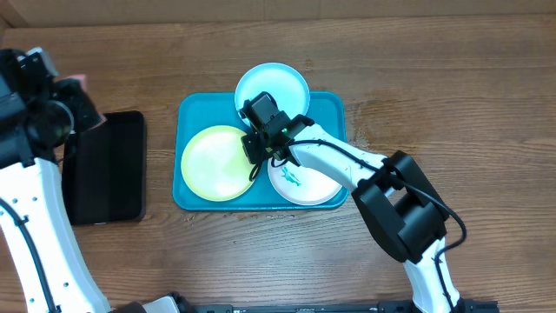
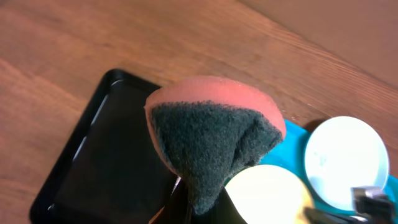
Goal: Clean dirty plates on tray and stack at the side
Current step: 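Lift the yellow plate by its rim with the right gripper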
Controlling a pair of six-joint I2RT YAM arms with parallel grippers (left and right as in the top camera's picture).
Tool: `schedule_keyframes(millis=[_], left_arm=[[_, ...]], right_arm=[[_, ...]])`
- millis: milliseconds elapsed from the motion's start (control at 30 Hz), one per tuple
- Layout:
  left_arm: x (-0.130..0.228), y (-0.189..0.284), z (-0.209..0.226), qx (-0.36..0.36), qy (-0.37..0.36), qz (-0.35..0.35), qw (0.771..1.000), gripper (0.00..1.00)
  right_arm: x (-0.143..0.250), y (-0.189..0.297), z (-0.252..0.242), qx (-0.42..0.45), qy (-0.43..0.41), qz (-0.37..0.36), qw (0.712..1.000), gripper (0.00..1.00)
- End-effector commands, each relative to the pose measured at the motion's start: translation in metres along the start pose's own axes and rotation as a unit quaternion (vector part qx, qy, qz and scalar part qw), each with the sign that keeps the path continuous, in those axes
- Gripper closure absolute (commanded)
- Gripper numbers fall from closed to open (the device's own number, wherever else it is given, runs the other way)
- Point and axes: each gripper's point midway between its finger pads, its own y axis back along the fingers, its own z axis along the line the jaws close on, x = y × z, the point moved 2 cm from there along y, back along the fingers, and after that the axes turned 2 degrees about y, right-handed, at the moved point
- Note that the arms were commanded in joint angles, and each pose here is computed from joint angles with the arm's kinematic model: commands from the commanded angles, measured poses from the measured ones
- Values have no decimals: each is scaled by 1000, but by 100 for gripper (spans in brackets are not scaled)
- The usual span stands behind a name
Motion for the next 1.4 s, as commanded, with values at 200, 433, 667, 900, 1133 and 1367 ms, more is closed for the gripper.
schedule_keyframes(millis=[200, 433, 667, 900, 1133, 1367], left_arm=[[7, -33, 21, -17, 49, 43, 998, 96], [14, -55, 25, -19, 63, 75, 995, 96], [21, -68, 25, -14, 68, 99, 993, 96], [23, -73, 25, -13, 69, 105, 992, 96], [23, -73, 25, -13, 69, 107, 992, 96], [24, -73, 25, -14, 69, 108, 992, 96]], right_arm=[[-81, 148, -3, 337, 204, -185, 900, 96], [-93, 201, 17, 507, 328, -168, 779, 96], [-89, 206, 41, 513, 362, -170, 760, 96], [-92, 210, 58, 512, 384, -180, 747, 96], [-93, 214, 55, 494, 272, -249, 787, 96], [-50, 119, 33, 158, 191, -127, 960, 96]])
